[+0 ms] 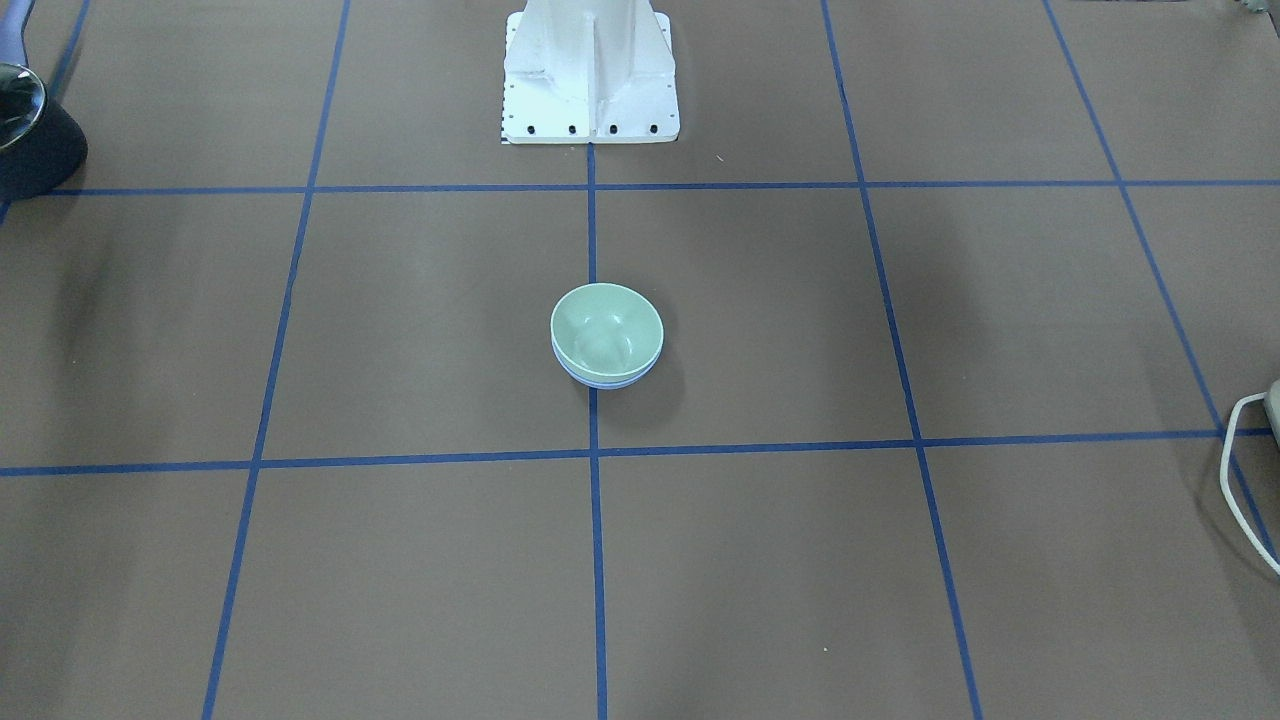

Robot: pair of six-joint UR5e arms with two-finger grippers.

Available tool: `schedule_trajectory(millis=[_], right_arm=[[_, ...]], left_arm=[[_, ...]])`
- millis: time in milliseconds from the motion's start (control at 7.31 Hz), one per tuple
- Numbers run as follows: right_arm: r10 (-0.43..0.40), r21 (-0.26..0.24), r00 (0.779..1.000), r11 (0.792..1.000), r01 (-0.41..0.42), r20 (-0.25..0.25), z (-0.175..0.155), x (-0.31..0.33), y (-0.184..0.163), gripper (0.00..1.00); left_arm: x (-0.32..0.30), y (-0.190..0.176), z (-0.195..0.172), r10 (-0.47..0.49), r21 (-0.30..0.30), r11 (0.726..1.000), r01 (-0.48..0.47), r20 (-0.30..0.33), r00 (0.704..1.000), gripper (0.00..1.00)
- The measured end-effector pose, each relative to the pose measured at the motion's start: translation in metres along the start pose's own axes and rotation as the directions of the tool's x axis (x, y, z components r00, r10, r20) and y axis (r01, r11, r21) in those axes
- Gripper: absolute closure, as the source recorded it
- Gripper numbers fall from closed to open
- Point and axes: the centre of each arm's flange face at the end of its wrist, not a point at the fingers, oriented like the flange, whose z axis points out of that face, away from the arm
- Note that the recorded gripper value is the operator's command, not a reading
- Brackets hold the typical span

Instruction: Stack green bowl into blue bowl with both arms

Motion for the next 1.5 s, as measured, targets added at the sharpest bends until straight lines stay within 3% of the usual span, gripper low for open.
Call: schedule_trajectory(millis=[410,547,957,1504], right_arm=[[-0.004,-0.101,0.985,0.995,-0.014,-0.171,-0.033,0.089,0.042,0.0],[0.012,-0.136,0.98,0.99,-0.04,-0.2,-0.049,0.095,0.049,0.0],[0.055,-0.19,0.976,0.977,-0.096,-0.211,-0.062,0.098,0.064,0.0],[0.071,-0.202,0.981,0.973,-0.108,-0.18,-0.058,0.098,0.066,0.0]], left_arm=[[-0.03,0.019,-0.008,-0.032,-0.038,0.999,0.03,-0.042,0.999,0.01],[-0.036,0.026,-0.005,-0.035,-0.046,0.998,0.033,-0.045,0.998,0.01],[-0.047,0.042,0.008,-0.057,-0.066,0.996,0.053,-0.05,0.997,0.01],[-0.056,0.054,0.02,-0.076,-0.087,0.994,0.071,-0.05,0.996,0.01]])
